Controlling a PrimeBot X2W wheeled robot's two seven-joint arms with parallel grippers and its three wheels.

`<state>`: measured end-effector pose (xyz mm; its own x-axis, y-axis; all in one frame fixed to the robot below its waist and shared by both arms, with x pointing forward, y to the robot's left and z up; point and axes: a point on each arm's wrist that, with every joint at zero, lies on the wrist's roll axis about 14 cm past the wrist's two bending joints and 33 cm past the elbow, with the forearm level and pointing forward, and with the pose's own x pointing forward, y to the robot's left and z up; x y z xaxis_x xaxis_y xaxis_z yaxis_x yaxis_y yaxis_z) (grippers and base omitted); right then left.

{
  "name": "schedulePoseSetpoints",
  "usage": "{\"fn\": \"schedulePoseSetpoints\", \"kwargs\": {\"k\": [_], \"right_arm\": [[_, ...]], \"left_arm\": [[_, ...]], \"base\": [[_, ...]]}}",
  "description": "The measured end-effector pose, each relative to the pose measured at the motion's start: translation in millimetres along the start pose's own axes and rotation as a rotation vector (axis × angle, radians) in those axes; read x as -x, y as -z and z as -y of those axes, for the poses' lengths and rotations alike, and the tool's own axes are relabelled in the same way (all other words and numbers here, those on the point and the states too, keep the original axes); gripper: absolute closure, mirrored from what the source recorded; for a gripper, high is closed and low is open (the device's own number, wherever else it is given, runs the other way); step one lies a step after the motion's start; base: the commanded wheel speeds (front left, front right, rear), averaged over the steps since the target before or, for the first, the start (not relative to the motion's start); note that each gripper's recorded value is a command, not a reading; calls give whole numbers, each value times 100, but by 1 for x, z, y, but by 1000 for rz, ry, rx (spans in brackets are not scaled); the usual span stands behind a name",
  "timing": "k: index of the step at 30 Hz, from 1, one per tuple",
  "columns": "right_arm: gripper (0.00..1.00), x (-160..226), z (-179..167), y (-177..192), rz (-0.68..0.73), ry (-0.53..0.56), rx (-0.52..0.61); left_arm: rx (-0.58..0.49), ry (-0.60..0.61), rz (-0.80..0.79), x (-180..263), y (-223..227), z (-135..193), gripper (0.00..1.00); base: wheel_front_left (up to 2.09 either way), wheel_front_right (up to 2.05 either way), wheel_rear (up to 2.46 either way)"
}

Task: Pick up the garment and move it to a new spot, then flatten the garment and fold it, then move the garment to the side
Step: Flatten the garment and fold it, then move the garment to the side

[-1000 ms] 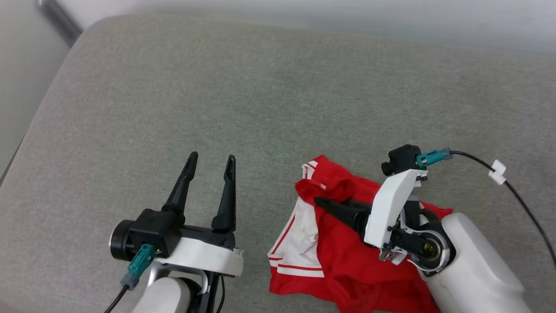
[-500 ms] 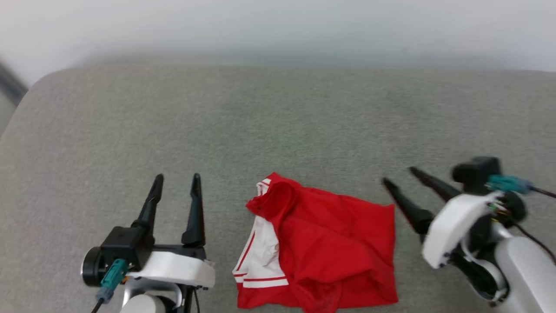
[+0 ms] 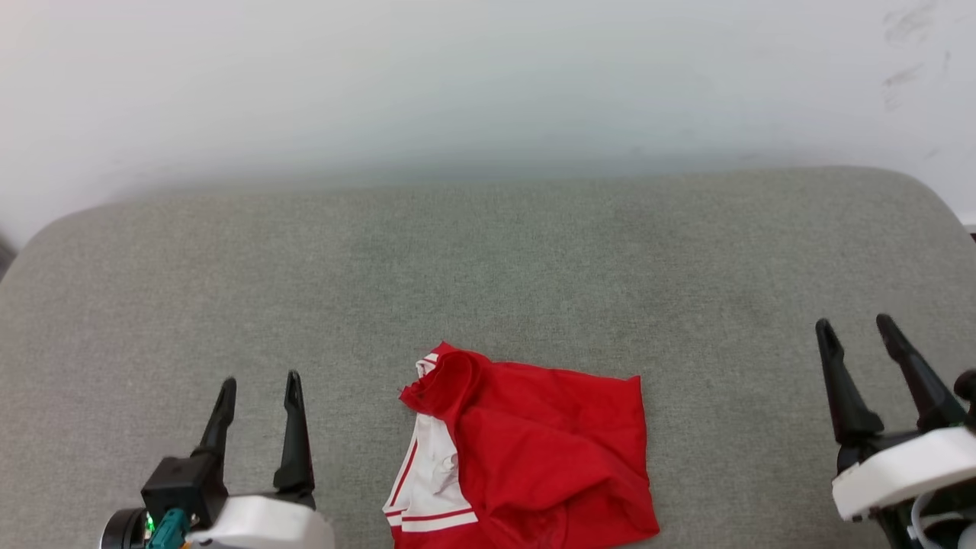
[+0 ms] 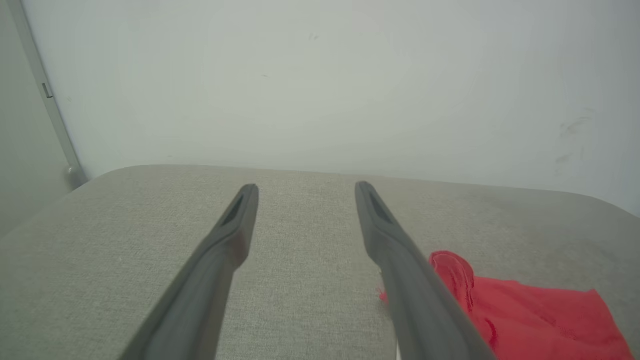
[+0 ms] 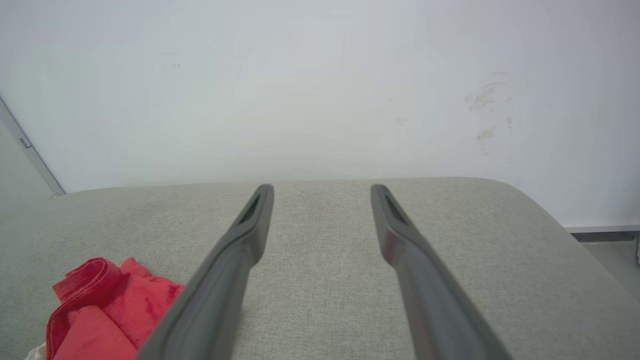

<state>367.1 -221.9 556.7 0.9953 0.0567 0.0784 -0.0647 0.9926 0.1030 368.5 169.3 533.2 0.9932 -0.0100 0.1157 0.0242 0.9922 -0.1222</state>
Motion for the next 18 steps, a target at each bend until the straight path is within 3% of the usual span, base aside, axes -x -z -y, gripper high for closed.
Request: {"fn": "schedulePoseSetpoints", "kwargs": {"k": [8, 18], "right_arm": [[0, 23, -16, -3, 1, -17, 30], [0, 20, -23, -5, -11, -15, 22]], "left_arm": [[-27, -17, -25, 18, 7, -7, 0], [-32, -39, -18, 16, 6, -14, 0]], "base": [[0, 0, 0], [0, 0, 0]]}}
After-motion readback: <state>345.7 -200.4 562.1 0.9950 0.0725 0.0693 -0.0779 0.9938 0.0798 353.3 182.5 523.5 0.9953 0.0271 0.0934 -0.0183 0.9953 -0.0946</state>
